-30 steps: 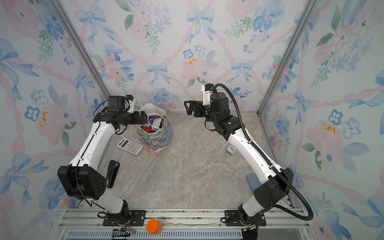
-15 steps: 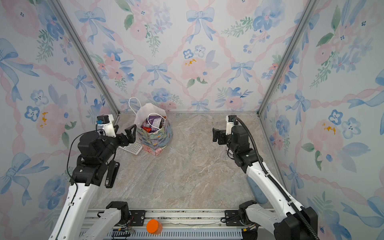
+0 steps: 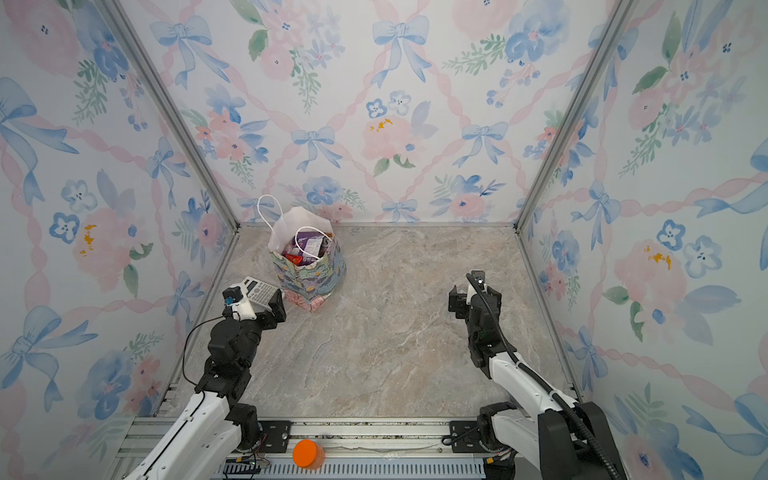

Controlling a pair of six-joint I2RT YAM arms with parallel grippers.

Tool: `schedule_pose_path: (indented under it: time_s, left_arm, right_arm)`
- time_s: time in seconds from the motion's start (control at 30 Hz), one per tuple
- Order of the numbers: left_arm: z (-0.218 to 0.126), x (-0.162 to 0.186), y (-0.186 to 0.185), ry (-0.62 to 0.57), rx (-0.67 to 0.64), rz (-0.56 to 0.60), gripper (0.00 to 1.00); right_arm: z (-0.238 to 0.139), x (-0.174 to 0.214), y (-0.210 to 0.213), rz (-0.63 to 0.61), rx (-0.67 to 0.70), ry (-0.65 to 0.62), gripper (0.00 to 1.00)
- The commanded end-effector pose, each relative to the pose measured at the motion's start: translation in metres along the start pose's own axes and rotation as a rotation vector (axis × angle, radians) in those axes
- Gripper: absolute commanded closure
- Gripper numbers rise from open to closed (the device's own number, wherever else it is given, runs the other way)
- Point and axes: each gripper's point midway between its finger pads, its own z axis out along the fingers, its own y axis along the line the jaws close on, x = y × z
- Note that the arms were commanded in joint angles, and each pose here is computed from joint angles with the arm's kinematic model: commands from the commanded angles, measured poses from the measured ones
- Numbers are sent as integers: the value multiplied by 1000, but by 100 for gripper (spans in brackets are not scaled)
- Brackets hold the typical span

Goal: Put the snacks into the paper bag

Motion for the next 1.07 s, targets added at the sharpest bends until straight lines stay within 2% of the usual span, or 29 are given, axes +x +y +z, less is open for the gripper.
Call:
schedule_pose_path:
  time_s: [0.0,0.1,0.3,0.53,0.73,1.03]
  left_arm:
    - [-3,-14,12,-146,-59,80,2]
    - [2,-5,18,-152,-42,79,2]
    - [30,22,22,-57,-30,99,2]
    - [55,45,22,-1,-15,158,2]
    - [76,70,26,75,-33,157,2]
    - [80,71,29,91,-72,169,2]
  right_arm:
    - [11,2,-8,18,22,-85,3]
    - [21,18,-5,9,2,-113,4]
    - [32,32,-2,8,15,-150,3]
    - [35,34,3,-23,12,-115,4]
    - [44,34,-1,-11,25,-72,3]
    - [47,35,-3,-5,31,-54,4]
